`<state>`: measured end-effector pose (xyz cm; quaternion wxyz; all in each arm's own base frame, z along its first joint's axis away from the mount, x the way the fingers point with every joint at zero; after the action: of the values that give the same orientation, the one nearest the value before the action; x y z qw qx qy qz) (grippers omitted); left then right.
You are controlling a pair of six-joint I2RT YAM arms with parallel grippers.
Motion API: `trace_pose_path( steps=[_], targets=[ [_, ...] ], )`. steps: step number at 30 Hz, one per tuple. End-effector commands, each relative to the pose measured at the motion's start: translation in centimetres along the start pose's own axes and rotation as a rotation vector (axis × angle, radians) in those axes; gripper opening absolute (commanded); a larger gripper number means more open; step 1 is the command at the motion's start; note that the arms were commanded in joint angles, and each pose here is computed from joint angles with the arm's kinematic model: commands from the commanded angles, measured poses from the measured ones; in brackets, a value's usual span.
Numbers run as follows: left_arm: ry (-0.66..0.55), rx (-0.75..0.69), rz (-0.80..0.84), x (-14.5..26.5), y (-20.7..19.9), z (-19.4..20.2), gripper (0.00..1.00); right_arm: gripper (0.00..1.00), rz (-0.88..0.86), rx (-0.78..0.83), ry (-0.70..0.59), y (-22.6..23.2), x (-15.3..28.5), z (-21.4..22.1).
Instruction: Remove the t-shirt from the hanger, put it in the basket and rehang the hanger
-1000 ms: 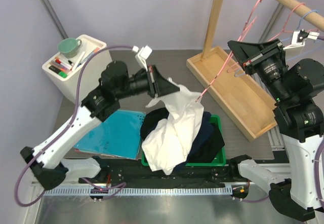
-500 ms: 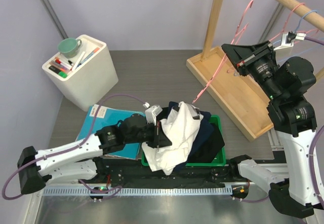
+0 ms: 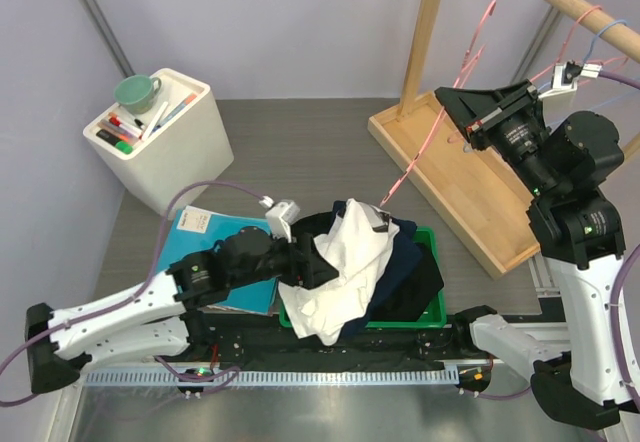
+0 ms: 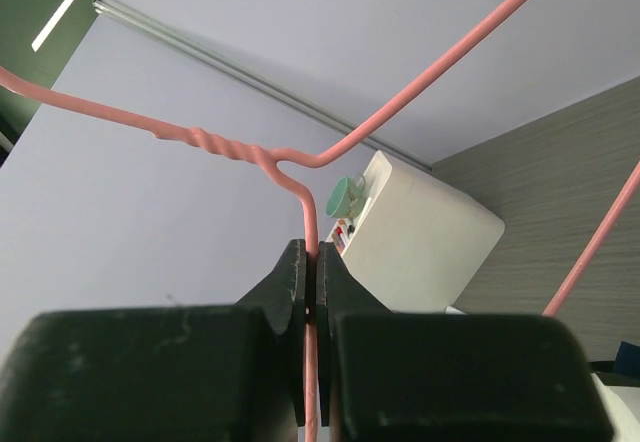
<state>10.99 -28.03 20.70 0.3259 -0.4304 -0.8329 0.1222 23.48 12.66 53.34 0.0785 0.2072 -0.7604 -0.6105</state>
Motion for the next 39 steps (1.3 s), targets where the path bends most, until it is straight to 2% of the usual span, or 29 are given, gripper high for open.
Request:
trace_pose_path(
  steps=[1,3,6,10,11,12,14,15,16,18,19,22,25,29,36,39],
  targets=[
    [-0.165,-0.067,0.091,4.7,-2.8,-5.0,0.88,0.01,-0.053,0.004,0.045,0.8,-0.7,0.6],
    [-0.197,-0.093,0.117,6.2,-3.6,-6.1,0.91,0.01,-0.057,-0.003,0.052,0.8,-1.0,0.7],
    [-0.308,-0.125,0.175,9.1,-5.6,-9.5,0.93,0.01,-0.054,-0.006,0.068,0.6,-1.4,0.9],
    [-0.439,-0.185,0.231,12.1,-9.1,-15.3,0.94,0.01,-0.037,-0.023,0.074,-0.1,-1.6,1.1],
    [-0.447,-0.201,0.229,12.1,-9.6,-16.2,0.94,0.01,-0.03,-0.029,0.065,-0.4,-1.7,0.9],
    [-0.421,-0.229,0.209,10.5,-9.9,-16.8,0.94,0.01,-0.022,-0.035,0.06,-0.6,-1.7,0.9],
    [-0.466,-0.253,0.223,11.4,-11.6,-19.7,0.93,0.01,-0.011,-0.037,0.05,-1.0,-1.7,0.8],
    [-0.433,-0.268,0.206,9.4,-11.8,-20.0,0.93,0.01,0.0,-0.038,0.049,-1.3,-1.7,0.8],
    [-0.475,-0.299,0.214,10.1,-12.8,-21.8,0.93,0.01,0.001,-0.037,0.051,-1.3,-1.7,0.9],
    [-0.44,-0.335,0.189,7.6,-13.1,-22.5,0.92,0.01,0.012,-0.041,0.062,-1.7,-1.9,1.0],
    [-0.463,-0.363,0.193,7.9,-13.8,-23.8,0.92,0.01,0.016,-0.044,0.069,-1.8,-1.9,1.2],
    [-0.412,-0.394,0.144,5.4,-13.8,-24.5,0.89,0.01,0.021,-0.046,0.064,-1.9,-1.8,1.2],
    [-0.395,-0.395,0.158,3.8,-14.2,-24.6,0.82,0.01,0.031,-0.046,0.049,-2.2,-1.6,1.0],
    [-0.356,-0.371,0.187,2.0,-14.5,-23.7,0.64,0.01,0.055,-0.043,0.045,-3.2,-1.7,1.0],
    [-0.296,-0.349,0.18,-0.2,-13.8,-22.0,0.42,0.01,0.08,-0.047,0.042,-4.3,-1.8,1.2],
    [-0.273,-0.342,0.151,-0.8,-13.2,-21.6,0.27,0.01,0.082,-0.044,0.035,-4.4,-1.6,1.1]
  ],
)
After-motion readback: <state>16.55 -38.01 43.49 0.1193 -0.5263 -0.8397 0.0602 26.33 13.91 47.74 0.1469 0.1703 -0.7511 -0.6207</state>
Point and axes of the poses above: each gripper's point midway between its finger pads, its own x axis back along the fingers, its own y axis along the line the jaws close on, z = x × y, the point moved 2 cm from there along x, back along the fingers, and after that the axes turned 15 degrees about -x, right-handed, at the moved point
